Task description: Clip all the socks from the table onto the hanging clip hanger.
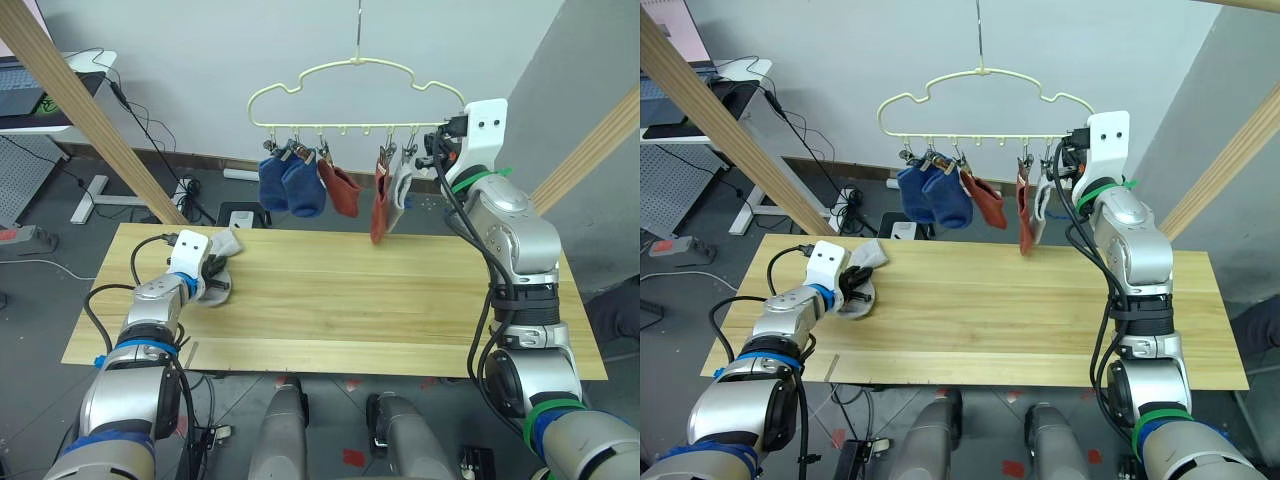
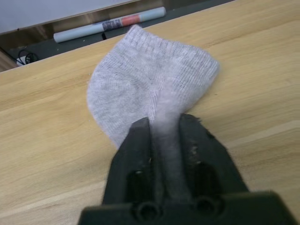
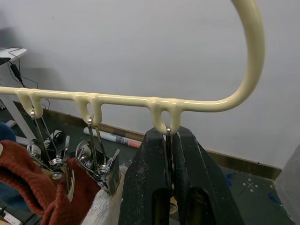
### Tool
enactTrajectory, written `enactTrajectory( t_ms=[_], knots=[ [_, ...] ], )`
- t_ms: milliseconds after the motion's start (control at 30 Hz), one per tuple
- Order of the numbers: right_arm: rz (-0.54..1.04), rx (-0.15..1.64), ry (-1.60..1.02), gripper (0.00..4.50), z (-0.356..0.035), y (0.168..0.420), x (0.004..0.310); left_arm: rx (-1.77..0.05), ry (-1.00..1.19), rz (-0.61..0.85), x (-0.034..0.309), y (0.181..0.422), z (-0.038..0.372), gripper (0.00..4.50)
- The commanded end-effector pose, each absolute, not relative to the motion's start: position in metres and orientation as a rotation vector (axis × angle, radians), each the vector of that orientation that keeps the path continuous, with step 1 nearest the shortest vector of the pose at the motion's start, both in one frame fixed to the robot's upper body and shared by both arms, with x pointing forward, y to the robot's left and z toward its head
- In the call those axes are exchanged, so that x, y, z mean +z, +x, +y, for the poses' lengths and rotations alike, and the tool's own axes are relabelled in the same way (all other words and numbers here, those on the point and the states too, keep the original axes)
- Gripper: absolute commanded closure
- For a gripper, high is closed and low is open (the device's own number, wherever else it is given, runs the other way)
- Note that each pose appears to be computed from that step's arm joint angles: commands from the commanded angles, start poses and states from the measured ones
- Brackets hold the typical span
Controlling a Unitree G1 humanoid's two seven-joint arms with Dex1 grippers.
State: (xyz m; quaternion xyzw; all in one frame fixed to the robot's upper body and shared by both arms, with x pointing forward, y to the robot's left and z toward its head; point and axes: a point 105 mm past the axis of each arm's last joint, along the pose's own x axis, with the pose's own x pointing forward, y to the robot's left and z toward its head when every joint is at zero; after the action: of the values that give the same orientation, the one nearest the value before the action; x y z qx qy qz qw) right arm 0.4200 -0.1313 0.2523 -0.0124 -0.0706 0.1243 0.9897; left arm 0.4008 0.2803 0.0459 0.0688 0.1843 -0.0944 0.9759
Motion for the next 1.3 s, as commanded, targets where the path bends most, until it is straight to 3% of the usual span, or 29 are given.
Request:
enactTrajectory(
  t_ms=[33, 133, 267, 400, 633, 833, 1300],
  knots=[
    [-0.145, 0.220, -0.019, 4.50, -0.143, 0.422, 0.255, -0.233, 0.123, 0.392, 0.035, 0.396, 0.271, 4.47],
    [-0.145, 0.219, -0.021, 4.50, -0.145, 0.422, 0.255, -0.279, 0.120, 0.344, 0.041, 0.397, 0.261, 4.47],
    [-0.133, 0.237, -0.056, 4.50, -0.147, 0.420, 0.255, -0.510, 0.069, 0.064, 0.089, 0.395, 0.208, 4.47],
    [-0.104, 0.268, -0.079, 4.50, -0.158, 0.416, 0.263, -0.797, 0.138, -0.128, 0.133, 0.359, 0.139, 4.47],
    [-0.036, 0.328, -0.035, 4.50, -0.162, 0.408, 0.273, -0.935, 0.134, -0.331, 0.183, 0.331, 0.071, 4.47],
    [0.111, 0.376, 0.244, 4.50, -0.151, 0.400, 0.273, -1.008, 0.152, -0.396, 0.185, 0.320, 0.024, 4.47],
    [0.185, 0.410, 0.404, 4.50, -0.136, 0.384, 0.285, -0.987, 0.195, -0.456, 0.180, 0.316, 0.008, 4.47]
  ],
)
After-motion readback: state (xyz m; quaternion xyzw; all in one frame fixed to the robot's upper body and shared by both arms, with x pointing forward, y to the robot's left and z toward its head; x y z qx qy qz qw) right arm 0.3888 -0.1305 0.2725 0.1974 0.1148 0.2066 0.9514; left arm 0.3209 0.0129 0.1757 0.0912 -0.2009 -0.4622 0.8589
